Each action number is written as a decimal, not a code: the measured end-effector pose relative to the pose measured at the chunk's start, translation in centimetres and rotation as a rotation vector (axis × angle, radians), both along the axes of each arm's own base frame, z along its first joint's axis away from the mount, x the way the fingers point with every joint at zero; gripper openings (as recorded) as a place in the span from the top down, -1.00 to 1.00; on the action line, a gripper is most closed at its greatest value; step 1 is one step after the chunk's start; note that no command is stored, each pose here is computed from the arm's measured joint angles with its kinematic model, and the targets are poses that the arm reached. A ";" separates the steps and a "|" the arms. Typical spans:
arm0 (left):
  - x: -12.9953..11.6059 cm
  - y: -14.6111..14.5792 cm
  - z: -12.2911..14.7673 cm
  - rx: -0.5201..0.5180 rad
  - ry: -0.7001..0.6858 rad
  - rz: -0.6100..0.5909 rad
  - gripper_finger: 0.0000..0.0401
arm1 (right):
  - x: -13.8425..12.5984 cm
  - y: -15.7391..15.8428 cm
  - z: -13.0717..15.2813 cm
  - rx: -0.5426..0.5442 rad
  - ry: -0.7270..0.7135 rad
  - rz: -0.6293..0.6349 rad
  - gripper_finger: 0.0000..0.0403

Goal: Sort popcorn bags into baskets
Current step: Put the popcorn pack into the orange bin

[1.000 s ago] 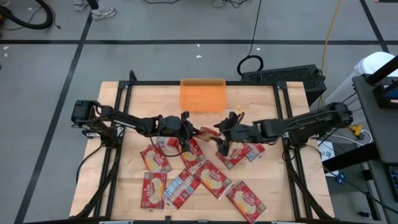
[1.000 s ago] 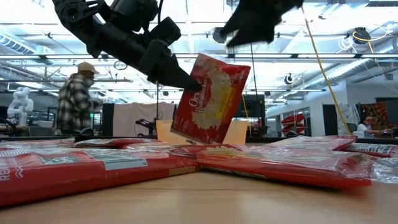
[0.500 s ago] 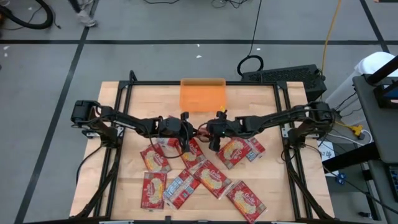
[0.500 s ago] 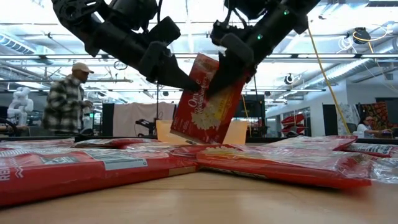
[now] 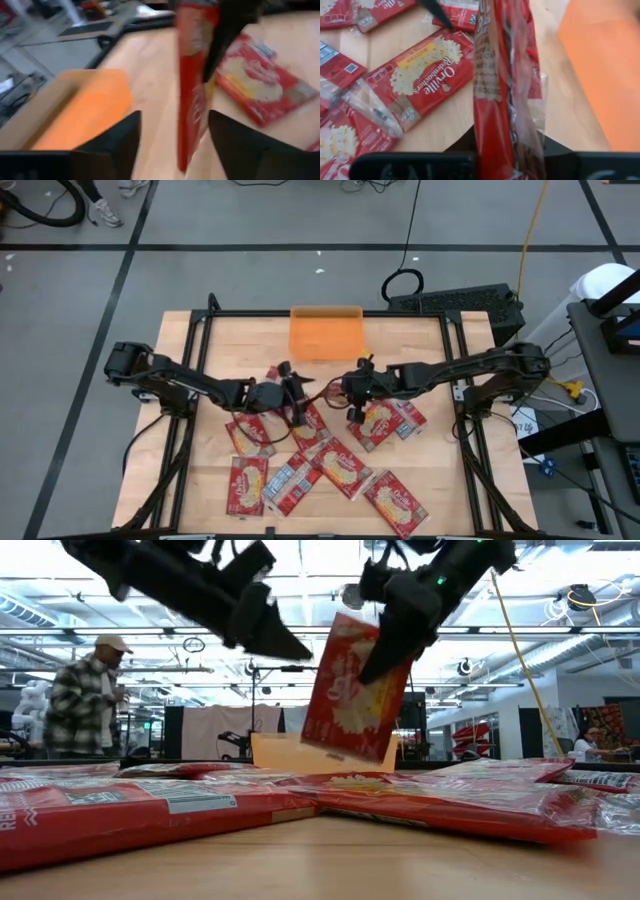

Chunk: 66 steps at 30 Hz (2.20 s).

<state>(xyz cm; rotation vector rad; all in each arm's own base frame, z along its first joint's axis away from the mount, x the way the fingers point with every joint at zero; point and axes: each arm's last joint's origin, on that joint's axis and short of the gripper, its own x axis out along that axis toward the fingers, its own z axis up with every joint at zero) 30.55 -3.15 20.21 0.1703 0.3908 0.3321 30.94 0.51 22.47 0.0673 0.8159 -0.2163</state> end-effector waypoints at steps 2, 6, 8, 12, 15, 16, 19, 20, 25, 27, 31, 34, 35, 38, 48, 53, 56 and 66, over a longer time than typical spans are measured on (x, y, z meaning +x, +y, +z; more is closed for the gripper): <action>-0.4 -0.2 0.6 -0.052 -0.022 0.021 -0.36 | -0.6 0.0 0.9 0.000 -0.016 0.001 0.86; -1.1 -0.6 0.6 -0.116 0.011 0.039 -0.44 | -1.5 -0.1 2.8 -0.003 -0.086 0.007 0.92; -1.3 -0.7 0.2 -0.123 0.030 0.042 -0.40 | -1.8 -0.1 3.5 -0.004 -0.120 0.007 0.91; -1.7 -0.6 -0.5 -0.134 0.044 0.051 -0.26 | -2.1 -0.1 3.6 -0.028 -0.126 0.032 0.83; -1.7 -0.3 -0.6 -0.122 0.054 0.057 -0.14 | -2.1 -0.4 3.2 -0.065 -0.120 0.065 0.82; -1.7 -0.1 -0.6 -0.110 0.056 0.052 -0.10 | -2.1 -0.5 3.2 -0.076 -0.120 0.072 0.83; -1.4 0.4 -0.3 -0.078 0.048 -0.004 -0.01 | -2.0 -1.0 3.2 -0.114 -0.137 0.088 0.86; -1.3 0.6 -0.2 -0.077 0.043 -0.030 0.01 | -2.0 -1.2 3.2 -0.127 -0.135 0.094 0.87; -0.9 2.6 0.2 -0.086 0.004 -0.048 0.10 | -1.9 -2.4 3.3 -0.148 -0.152 0.109 0.88; -1.0 3.2 0.6 -0.097 -0.014 -0.054 0.10 | -2.0 -2.9 3.3 -0.126 -0.152 0.127 0.87; -0.8 4.2 1.1 -0.163 -0.074 -0.083 0.03 | -2.0 -3.6 3.3 -0.112 -0.153 0.121 0.85; -0.6 4.2 1.4 -0.179 -0.116 -0.129 -0.10 | -2.0 -3.8 3.3 -0.115 -0.154 0.117 0.85; -0.5 4.1 1.4 -0.173 -0.130 -0.129 -0.15 | -2.0 -3.8 3.3 -0.119 -0.158 0.120 0.85; -0.1 4.5 1.4 -0.142 -0.170 -0.105 -0.30 | -1.9 -3.7 3.4 -0.117 -0.173 0.134 0.85; 0.8 5.1 1.8 -0.136 -0.282 -0.299 -0.02 | -1.5 -3.5 4.0 -0.075 -0.257 0.199 0.84; 0.8 5.4 1.8 -0.104 -0.282 -0.317 0.61 | -1.1 -3.3 4.2 -0.058 -0.306 0.186 0.84; 0.8 5.9 2.0 -0.120 -0.296 -0.317 0.90 | -0.9 -2.9 4.3 -0.077 -0.317 0.151 0.84; -0.5 7.6 3.6 -0.144 -0.319 -0.379 0.90 | -1.7 -1.9 5.3 -0.154 -0.326 0.003 0.49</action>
